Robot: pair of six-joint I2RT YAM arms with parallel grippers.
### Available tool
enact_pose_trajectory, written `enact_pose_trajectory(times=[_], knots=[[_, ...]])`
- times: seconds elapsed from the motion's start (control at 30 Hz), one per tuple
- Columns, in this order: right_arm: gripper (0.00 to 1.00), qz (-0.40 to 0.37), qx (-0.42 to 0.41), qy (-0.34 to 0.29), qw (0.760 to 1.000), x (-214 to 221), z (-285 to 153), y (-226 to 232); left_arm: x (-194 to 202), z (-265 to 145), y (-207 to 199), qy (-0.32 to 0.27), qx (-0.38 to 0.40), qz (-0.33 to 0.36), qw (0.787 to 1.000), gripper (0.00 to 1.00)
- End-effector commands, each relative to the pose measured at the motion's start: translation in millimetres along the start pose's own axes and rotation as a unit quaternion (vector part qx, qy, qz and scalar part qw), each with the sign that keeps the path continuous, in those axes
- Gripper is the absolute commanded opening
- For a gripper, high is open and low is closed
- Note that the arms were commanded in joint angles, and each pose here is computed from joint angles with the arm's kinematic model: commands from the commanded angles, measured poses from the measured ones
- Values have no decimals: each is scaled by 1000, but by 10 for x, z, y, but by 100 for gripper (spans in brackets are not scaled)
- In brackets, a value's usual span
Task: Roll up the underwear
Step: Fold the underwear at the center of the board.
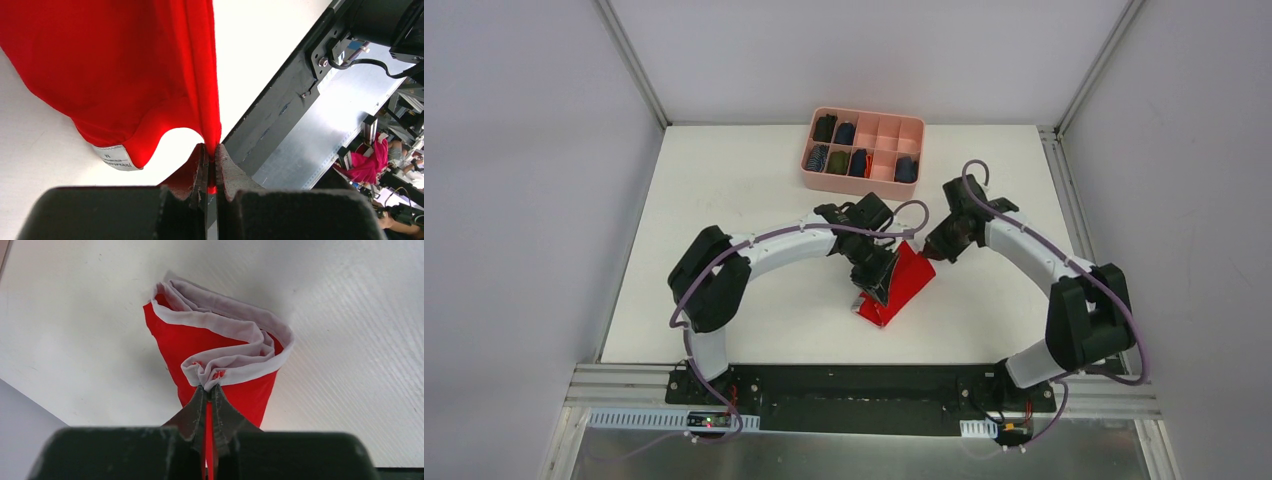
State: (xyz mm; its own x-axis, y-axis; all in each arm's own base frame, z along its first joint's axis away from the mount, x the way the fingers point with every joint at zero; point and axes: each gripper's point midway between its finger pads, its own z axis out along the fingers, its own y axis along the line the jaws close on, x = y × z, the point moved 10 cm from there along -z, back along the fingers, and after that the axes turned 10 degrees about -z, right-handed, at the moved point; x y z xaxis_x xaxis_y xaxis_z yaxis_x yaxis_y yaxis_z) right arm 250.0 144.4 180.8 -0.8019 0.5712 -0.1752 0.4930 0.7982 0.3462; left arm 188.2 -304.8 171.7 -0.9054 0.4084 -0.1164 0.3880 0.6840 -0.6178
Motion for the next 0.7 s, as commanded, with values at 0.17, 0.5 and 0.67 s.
enact_pose_trajectory(times=[0.17, 0.5, 0.67], knots=[[0, -30, -23, -12, 999, -147, 112, 406, 128, -46, 94, 12, 8, -21, 1000, 0], [0, -46, -25, 1, 999, -179, 284, 670, 163, -60, 295, -10, -16, -40, 999, 0], [0, -56, -25, 8, 998, -164, 364, 790, 184, -81, 368, -15, -18, -50, 998, 0]])
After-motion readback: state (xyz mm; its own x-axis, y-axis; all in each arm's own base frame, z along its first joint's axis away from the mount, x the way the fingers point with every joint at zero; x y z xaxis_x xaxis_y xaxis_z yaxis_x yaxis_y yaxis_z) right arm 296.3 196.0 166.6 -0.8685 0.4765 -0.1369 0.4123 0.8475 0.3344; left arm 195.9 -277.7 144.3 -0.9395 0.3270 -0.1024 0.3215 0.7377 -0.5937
